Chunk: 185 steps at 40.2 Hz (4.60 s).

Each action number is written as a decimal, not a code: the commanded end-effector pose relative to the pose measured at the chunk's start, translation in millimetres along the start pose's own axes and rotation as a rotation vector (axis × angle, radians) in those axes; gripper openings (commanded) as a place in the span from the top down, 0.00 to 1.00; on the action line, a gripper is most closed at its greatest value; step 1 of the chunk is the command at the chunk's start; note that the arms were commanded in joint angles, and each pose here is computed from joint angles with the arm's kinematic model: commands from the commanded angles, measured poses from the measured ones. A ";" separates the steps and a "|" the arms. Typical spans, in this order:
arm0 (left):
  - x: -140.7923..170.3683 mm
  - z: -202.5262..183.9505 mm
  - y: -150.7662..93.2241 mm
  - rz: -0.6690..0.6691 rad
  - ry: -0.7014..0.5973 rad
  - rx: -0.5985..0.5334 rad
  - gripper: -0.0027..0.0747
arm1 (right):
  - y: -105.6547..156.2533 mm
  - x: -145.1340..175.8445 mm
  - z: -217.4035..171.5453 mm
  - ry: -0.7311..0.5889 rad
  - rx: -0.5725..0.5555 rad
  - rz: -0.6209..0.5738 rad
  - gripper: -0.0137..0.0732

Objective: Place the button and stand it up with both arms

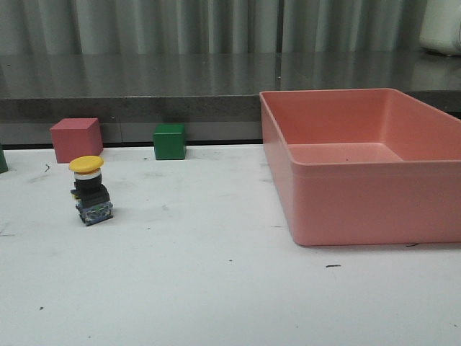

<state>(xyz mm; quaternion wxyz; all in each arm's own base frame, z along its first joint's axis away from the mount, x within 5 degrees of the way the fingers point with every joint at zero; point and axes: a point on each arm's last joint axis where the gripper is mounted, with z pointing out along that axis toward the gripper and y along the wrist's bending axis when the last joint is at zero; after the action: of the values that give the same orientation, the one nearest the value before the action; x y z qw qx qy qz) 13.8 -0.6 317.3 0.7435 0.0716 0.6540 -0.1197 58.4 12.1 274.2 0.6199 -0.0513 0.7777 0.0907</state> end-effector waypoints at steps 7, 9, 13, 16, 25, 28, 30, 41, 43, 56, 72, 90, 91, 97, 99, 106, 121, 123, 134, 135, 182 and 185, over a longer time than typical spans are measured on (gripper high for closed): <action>-13.3 -6.4 -1.2 -0.018 -0.119 0.015 0.99 | 1.0 -16.1 -2.5 -0.103 -0.003 -0.014 0.92; -8.0 -4.3 -1.1 -0.018 -0.107 0.014 0.99 | 1.0 -16.1 -2.5 -0.103 -0.003 -0.014 0.92; 8.2 1.9 -0.1 -0.012 -0.061 -0.024 0.99 | 1.0 -16.1 -2.5 -0.103 -0.003 -0.014 0.92; 21.8 6.5 1.5 -0.018 -0.024 -0.079 0.99 | 1.0 -16.1 -2.5 -0.103 -0.003 -0.014 0.92; 64.3 16.0 9.8 -0.056 0.083 -0.246 0.99 | 1.0 -16.1 -2.5 -0.103 -0.003 -0.014 0.92; 74.8 17.3 12.1 -0.057 0.113 -0.274 0.99 | 1.0 -16.1 -2.5 -0.103 -0.003 -0.014 0.92; 80.2 18.0 13.0 -0.059 0.127 -0.281 0.99 | 1.0 -16.1 -2.5 -0.103 -0.003 -0.014 0.92; 96.3 21.3 15.0 -0.057 0.112 -0.277 0.99 | 1.0 -16.1 -2.5 -0.103 -0.003 -0.014 0.92; 99.0 22.0 15.4 -0.055 0.101 -0.275 0.99 | 1.0 -16.1 -2.5 -0.103 -0.003 -0.014 0.92; 117.7 24.3 17.3 -0.049 0.057 -0.267 0.99 | 1.0 -16.1 -2.5 -0.103 -0.003 -0.014 0.92; 117.3 24.3 17.2 -0.049 0.054 -0.266 0.99 | 1.0 -16.1 -2.5 -0.103 -0.003 -0.014 0.92; 117.3 24.3 17.2 -0.049 0.054 -0.266 0.99 | 1.0 -16.1 -2.5 -0.103 -0.003 -0.014 0.92; 117.3 24.3 17.2 -0.049 0.054 -0.266 0.99 | 1.0 -16.1 -2.5 -0.103 -0.003 -0.014 0.92; 117.3 24.3 17.2 -0.049 0.054 -0.266 0.99 | 1.0 -16.1 -2.5 -0.103 -0.003 -0.014 0.92; 117.3 24.3 17.2 -0.049 0.054 -0.266 0.99 | 0.9 -16.1 -2.5 -0.104 -0.002 -0.018 0.92; 117.3 24.3 17.2 -0.049 0.054 -0.266 0.99 | -0.1 -9.2 0.0 -0.112 0.004 -0.033 0.92; 117.3 24.3 17.2 -0.049 0.054 -0.266 0.99 | -16.1 64.5 12.0 -0.265 0.168 0.068 0.92; 117.3 24.3 17.2 -0.049 0.054 -0.266 0.99 | -17.3 74.0 13.2 -0.231 0.184 0.073 0.92; 117.3 24.3 17.2 -0.049 0.054 -0.266 0.99 | -17.2 81.5 12.2 -0.155 0.191 0.057 0.92; 117.3 24.3 17.2 -0.049 0.054 -0.266 0.99 | -17.2 81.5 12.2 -0.155 0.191 0.057 0.92; 117.3 24.3 17.2 -0.049 0.054 -0.266 0.99 | -17.2 81.4 12.2 -0.154 0.191 0.057 0.92; 117.3 24.3 17.2 -0.049 0.054 -0.266 0.99 | -17.2 81.4 12.2 -0.154 0.191 0.057 0.92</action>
<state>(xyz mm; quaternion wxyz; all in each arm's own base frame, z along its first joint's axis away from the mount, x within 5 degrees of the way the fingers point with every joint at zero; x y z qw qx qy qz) 56.4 -0.2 200.0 0.6935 -0.0374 0.7183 -0.0403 55.5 0.7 182.2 0.6413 0.0391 0.7653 0.0394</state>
